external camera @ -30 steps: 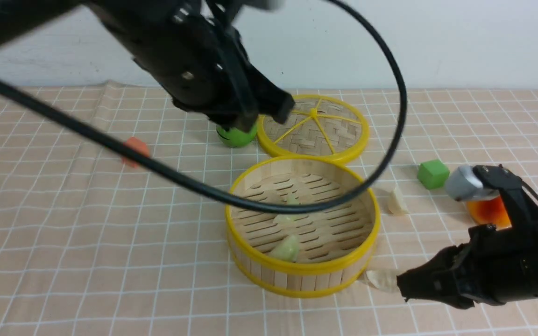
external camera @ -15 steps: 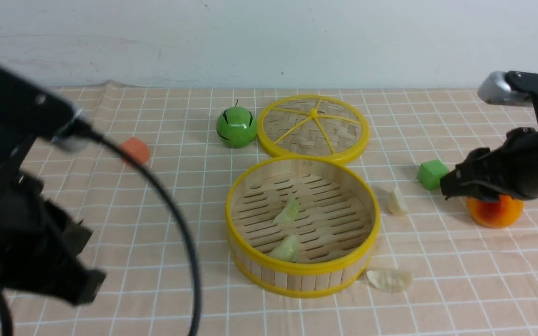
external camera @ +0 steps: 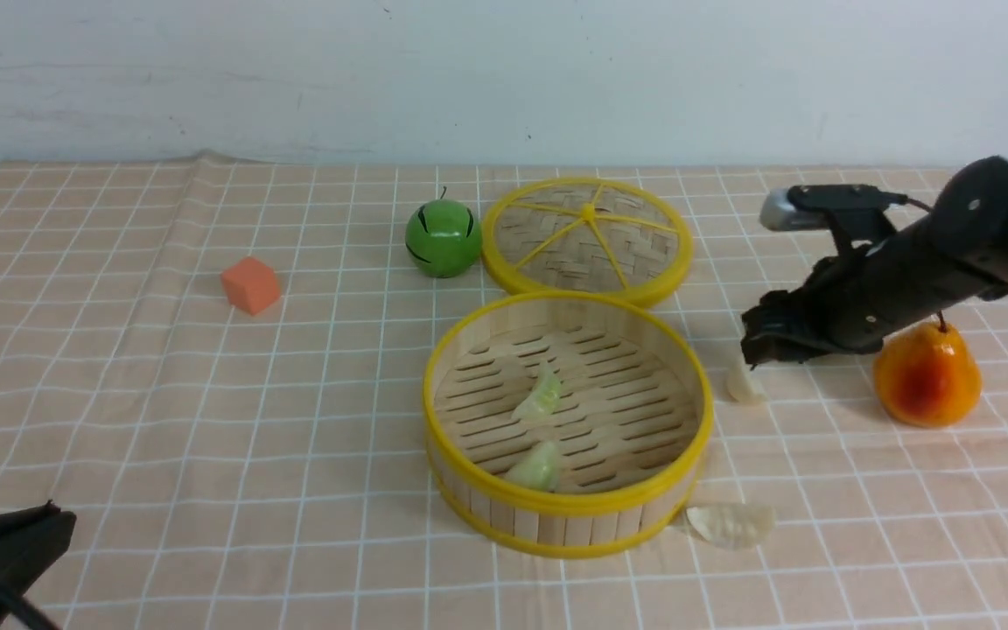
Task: Put the dumplings into the steamer on the table with the brown tablecloth.
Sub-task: 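Reach for and grasp a dumpling lying on the table beside the steamer, then place the dumpling in the bamboo steamer basket with the right gripper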
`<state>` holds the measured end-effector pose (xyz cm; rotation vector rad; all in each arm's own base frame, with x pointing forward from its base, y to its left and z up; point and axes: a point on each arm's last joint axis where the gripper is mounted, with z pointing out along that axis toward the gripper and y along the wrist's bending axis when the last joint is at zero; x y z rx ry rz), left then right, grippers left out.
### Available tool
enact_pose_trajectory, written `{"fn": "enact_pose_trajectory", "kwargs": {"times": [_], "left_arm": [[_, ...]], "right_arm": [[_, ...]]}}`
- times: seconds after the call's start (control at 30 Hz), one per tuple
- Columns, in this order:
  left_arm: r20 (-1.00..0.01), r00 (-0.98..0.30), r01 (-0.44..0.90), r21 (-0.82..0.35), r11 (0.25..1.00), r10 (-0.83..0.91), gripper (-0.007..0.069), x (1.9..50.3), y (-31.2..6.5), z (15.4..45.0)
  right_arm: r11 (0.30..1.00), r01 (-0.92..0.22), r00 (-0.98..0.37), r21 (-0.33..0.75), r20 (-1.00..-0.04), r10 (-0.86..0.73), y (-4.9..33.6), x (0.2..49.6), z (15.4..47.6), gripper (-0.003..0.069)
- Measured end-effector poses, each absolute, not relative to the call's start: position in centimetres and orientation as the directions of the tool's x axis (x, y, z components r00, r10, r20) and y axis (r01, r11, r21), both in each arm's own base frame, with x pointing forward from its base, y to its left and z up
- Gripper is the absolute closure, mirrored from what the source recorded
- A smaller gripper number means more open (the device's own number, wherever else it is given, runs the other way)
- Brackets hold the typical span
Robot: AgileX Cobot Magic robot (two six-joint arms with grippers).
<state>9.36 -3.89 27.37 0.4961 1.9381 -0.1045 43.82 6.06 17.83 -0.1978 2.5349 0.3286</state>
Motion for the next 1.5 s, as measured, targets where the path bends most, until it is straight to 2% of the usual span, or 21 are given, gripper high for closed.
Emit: {"fn": "enact_pose_trajectory", "kwargs": {"times": [0.13,0.23,0.4,0.63,0.77,0.8,0.83,0.93,1.0,1.07,1.2,1.33,1.5], "left_arm": [[-0.898,-0.280,0.380,0.221,0.898,0.339,0.0639,9.1,-3.3,26.8],[-0.899,-0.273,0.369,0.233,0.900,0.344,0.0639,9.1,-3.3,26.8],[-0.910,-0.271,0.341,0.213,0.915,0.313,0.0639,9.2,-3.1,26.9],[-0.912,-0.269,0.333,0.212,0.919,0.308,0.0639,9.3,-3.1,26.9],[-0.913,-0.267,0.335,0.212,0.918,0.308,0.0639,9.3,-3.1,26.9],[-0.913,-0.266,0.336,0.212,0.918,0.308,0.0639,9.3,-3.1,27.0],[-0.913,-0.266,0.336,0.212,0.918,0.308,0.0639,9.3,-3.1,27.0],[-0.914,-0.265,0.336,0.211,0.918,0.307,0.0639,9.3,-3.1,27.0],[-0.915,-0.264,0.337,0.211,0.918,0.307,0.0639,9.3,-3.1,27.0],[-0.915,-0.262,0.337,0.212,0.917,0.308,0.0639,9.3,-3.1,27.0],[-0.915,-0.261,0.338,0.212,0.917,0.308,0.0639,9.3,-3.1,27.0],[-0.915,-0.261,0.338,0.212,0.917,0.308,0.0639,9.3,-3.1,27.0],[-0.915,-0.261,0.338,0.212,0.917,0.308,0.0639,9.3,-3.1,27.0]], "right_arm": [[0.956,-0.213,-0.842,0.204,-0.534,-0.074,7.2,45.1,15.8,0.0225],[0.954,-0.234,-0.842,0.189,-0.530,-0.102,7.7,45.2,15.5,0.0240],[0.951,-0.253,-0.847,0.180,-0.517,-0.127,7.8,45.2,15.5,0.0393],[0.928,-0.310,-0.883,0.209,-0.424,-0.200,8.2,44.7,16.7,0.0406],[0.914,-0.345,-0.859,0.211,-0.463,-0.217,8.5,44.9,20.4,0.0407],[0.908,-0.356,-0.837,0.220,-0.507,-0.205,8.8,44.9,22.8,0.0408],[0.907,-0.357,-0.835,0.223,-0.512,-0.202,8.8,44.9,23.1,0.0408],[0.872,-0.393,-0.787,0.292,-0.598,-0.154,10.6,44.3,27.2,0.0408],[0.840,-0.437,-0.772,0.321,-0.613,-0.167,12.3,43.7,28.0,0.0408],[0.813,-0.479,-0.766,0.331,-0.609,-0.203,13.8,43.2,27.8,0.0409],[0.746,-0.589,-0.751,0.310,-0.550,-0.365,17.7,42.6,24.3,0.0412],[0.743,-0.616,-0.748,0.261,-0.490,-0.448,18.7,42.9,20.8,0.0412],[0.751,-0.618,-0.746,0.232,-0.473,-0.468,18.5,43.2,19.8,0.0411]]}}
